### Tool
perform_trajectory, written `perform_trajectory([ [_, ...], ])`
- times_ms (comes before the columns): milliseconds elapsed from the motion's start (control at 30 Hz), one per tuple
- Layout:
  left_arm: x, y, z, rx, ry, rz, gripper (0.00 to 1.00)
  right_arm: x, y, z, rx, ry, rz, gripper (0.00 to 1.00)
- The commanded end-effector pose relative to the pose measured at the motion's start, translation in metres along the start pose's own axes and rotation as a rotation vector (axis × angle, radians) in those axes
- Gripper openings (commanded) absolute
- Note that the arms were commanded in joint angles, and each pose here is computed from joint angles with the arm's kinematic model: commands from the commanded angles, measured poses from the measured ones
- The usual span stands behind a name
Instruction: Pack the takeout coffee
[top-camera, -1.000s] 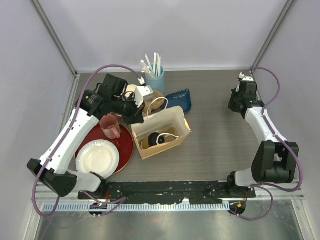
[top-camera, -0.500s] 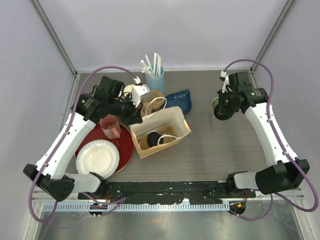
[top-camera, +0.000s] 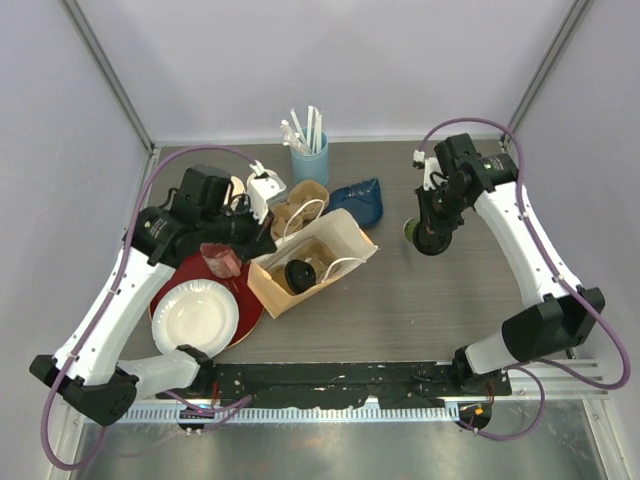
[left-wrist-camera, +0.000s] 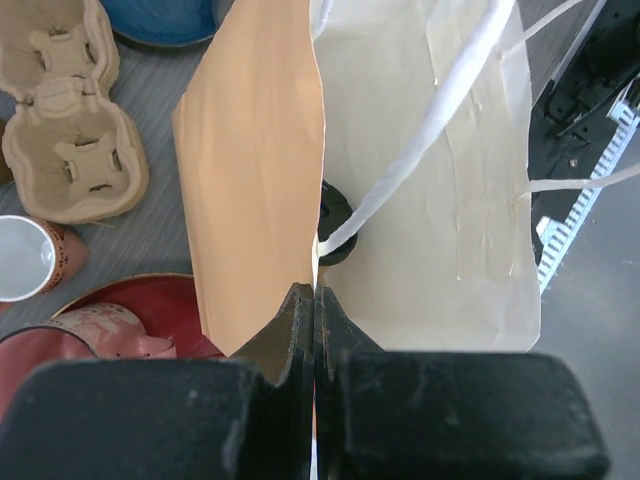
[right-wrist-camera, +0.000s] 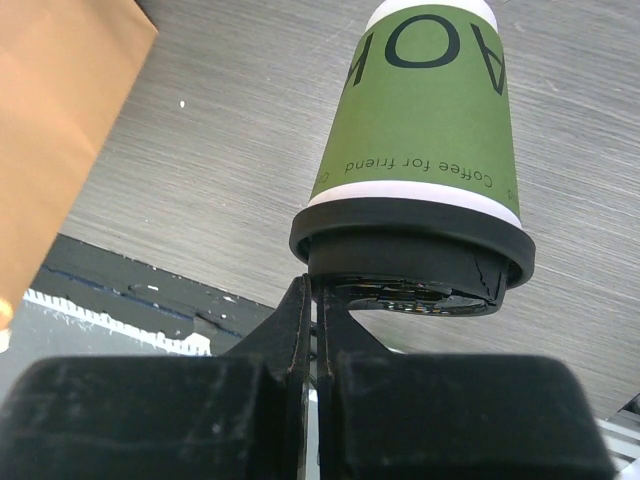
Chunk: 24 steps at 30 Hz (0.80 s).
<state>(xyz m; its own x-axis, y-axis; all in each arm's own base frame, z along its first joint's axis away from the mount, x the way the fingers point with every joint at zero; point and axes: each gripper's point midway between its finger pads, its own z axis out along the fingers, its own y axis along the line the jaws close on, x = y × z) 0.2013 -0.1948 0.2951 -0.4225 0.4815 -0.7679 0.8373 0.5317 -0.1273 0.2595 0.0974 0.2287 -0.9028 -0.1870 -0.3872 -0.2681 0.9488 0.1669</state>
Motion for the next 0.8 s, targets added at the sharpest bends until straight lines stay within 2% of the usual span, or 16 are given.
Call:
perform_trajectory([
  [0, -0.007, -0.005, -0.004, -0.001, -0.060, -0.049, 0.00, 0.003, 0.003, 0.014, -0.024, 0.094, -0.032, 0.01],
  [233, -0.011, -0.006, -0.006, -0.010, -0.078, -0.110, 0.00, 0.004, 0.011, 0.024, -0.070, 0.137, -0.055, 0.01],
  [367, -0.016, -0.006, -0.004, -0.005, -0.083, -0.117, 0.00, 0.004, 0.006, 0.023, -0.036, 0.133, -0.055, 0.01],
  [600, -0.024, -0.006, -0.005, 0.001, -0.088, -0.130, 0.00, 0.008, 0.015, 0.056, -0.089, 0.268, -0.073, 0.01],
  [767, -0.021, -0.006, -0.003, 0.004, -0.076, -0.138, 0.00, 0.009, 0.010, 0.075, -0.062, 0.343, -0.070, 0.01],
])
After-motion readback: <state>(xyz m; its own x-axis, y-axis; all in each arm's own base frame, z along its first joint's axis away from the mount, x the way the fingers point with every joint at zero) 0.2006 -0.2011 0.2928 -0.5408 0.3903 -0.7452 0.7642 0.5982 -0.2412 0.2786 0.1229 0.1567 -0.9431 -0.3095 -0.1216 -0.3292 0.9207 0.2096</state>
